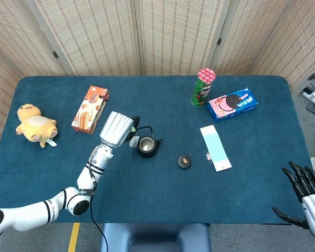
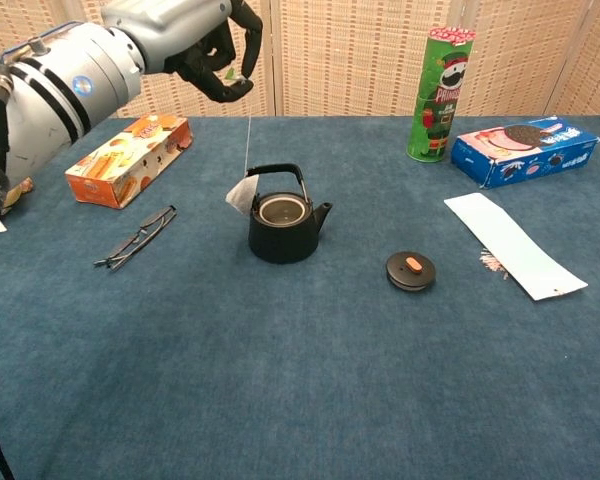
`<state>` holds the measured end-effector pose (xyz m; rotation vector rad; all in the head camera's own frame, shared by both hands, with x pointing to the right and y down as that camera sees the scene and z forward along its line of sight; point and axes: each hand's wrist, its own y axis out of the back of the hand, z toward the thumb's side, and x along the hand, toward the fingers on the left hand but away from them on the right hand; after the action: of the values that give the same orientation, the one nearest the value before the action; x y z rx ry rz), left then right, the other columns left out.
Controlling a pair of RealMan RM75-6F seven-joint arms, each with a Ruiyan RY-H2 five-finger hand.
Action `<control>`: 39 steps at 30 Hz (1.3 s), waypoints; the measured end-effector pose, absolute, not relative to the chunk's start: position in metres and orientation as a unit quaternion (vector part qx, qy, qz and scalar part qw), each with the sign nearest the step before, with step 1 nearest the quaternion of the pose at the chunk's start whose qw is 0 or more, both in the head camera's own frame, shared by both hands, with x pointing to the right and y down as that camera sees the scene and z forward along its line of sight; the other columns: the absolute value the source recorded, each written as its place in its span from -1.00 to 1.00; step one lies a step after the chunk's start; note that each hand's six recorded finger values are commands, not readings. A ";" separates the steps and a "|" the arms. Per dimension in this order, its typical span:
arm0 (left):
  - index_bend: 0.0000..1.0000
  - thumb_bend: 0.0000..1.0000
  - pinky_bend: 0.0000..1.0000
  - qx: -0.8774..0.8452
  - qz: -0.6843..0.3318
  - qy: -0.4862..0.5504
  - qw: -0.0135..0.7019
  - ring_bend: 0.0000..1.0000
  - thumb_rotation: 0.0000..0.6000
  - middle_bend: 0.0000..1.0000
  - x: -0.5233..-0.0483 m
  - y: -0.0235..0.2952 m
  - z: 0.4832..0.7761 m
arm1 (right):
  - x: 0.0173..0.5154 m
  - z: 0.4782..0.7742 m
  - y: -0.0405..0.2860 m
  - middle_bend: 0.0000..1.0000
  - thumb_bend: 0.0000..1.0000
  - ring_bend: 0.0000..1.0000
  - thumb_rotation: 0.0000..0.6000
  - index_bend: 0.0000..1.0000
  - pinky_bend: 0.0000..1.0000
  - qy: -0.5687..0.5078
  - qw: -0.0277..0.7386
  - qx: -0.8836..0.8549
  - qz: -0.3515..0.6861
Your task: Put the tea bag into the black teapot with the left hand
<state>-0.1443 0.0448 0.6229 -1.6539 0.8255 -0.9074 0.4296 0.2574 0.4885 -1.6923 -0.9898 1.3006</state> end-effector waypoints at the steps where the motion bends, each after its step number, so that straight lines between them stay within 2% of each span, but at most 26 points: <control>1: 0.26 -0.06 1.00 -0.687 -0.377 0.344 0.517 1.00 1.00 1.00 -0.144 0.043 0.621 | 0.430 0.488 0.257 -1.00 -0.59 -1.00 0.64 -1.00 -1.00 -0.389 0.384 -0.664 0.511; 7: 0.26 -0.06 1.00 -0.685 -0.372 0.346 0.523 1.00 1.00 1.00 -0.140 0.041 0.615 | 0.431 0.490 0.256 -1.00 -0.59 -1.00 0.63 -1.00 -1.00 -0.388 0.381 -0.663 0.514; 20: 0.25 -0.06 1.00 -0.693 -0.392 0.312 0.518 1.00 1.00 1.00 -0.144 0.056 0.632 | 0.437 0.482 0.254 -1.00 -0.59 -1.00 0.63 -1.00 -1.00 -0.406 0.386 -0.651 0.513; 29: 0.23 -0.06 1.00 -0.742 -0.386 0.305 0.456 1.00 1.00 1.00 -0.148 0.106 0.662 | 0.438 0.480 0.255 -1.00 -0.59 -1.00 0.63 -1.00 -1.00 -0.408 0.390 -0.650 0.510; 39: 0.23 -0.06 1.00 -0.793 -0.381 0.303 0.365 1.00 1.00 1.00 -0.165 0.190 0.702 | 0.435 0.481 0.258 -1.00 -0.59 -1.00 0.63 -1.00 -1.00 -0.401 0.392 -0.654 0.508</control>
<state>-0.1651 0.1904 0.7023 -2.0399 0.7797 -0.9802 0.4348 0.2576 0.4809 -1.6606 -1.0186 1.2895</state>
